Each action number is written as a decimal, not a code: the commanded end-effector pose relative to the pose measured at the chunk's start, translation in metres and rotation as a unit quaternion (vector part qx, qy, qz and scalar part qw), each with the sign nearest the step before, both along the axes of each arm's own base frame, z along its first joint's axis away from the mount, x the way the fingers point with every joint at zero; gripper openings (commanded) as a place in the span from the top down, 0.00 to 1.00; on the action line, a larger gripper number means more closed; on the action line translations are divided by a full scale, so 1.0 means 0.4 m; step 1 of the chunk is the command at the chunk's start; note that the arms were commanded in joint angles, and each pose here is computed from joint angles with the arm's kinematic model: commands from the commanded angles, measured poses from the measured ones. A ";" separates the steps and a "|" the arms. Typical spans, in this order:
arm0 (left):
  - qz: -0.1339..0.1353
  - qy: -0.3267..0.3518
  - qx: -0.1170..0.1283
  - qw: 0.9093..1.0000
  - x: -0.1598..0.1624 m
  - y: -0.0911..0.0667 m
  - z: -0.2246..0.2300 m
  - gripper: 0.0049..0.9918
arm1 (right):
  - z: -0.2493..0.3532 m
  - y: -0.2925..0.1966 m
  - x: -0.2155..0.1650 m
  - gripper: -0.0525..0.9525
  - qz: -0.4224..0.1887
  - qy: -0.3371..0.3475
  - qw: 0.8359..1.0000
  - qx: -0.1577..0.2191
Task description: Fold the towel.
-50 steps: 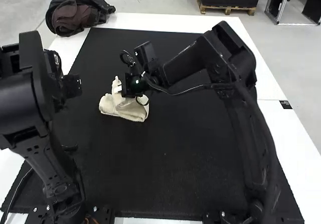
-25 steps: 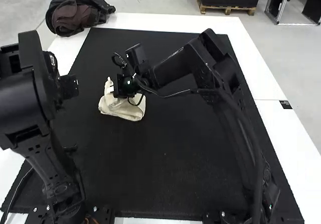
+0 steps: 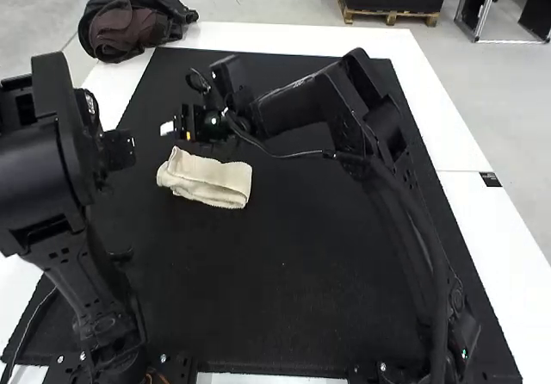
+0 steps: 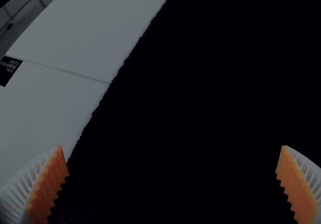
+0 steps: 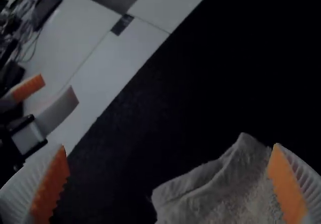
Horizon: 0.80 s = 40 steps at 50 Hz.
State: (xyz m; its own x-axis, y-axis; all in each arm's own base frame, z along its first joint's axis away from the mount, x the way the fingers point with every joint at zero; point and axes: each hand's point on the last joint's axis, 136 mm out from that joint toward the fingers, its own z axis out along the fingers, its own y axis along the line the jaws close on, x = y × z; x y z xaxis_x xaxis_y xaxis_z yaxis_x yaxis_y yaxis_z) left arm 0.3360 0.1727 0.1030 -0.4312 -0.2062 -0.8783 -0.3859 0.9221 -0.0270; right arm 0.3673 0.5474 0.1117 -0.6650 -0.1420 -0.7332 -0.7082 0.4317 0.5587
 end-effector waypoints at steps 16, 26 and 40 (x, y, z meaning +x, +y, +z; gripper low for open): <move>-0.005 -0.016 0.009 1.000 0.007 0.004 0.026 0.02 | 0.097 -0.114 0.032 0.97 -0.008 -0.001 1.000 0.016; -0.005 -0.017 0.009 1.000 0.007 0.004 0.027 0.02 | 0.015 -0.129 -0.011 0.97 0.003 0.019 1.000 0.004; -0.005 -0.020 0.011 1.000 0.010 0.005 0.032 0.02 | -0.042 -0.117 -0.027 0.97 0.006 0.022 1.000 0.017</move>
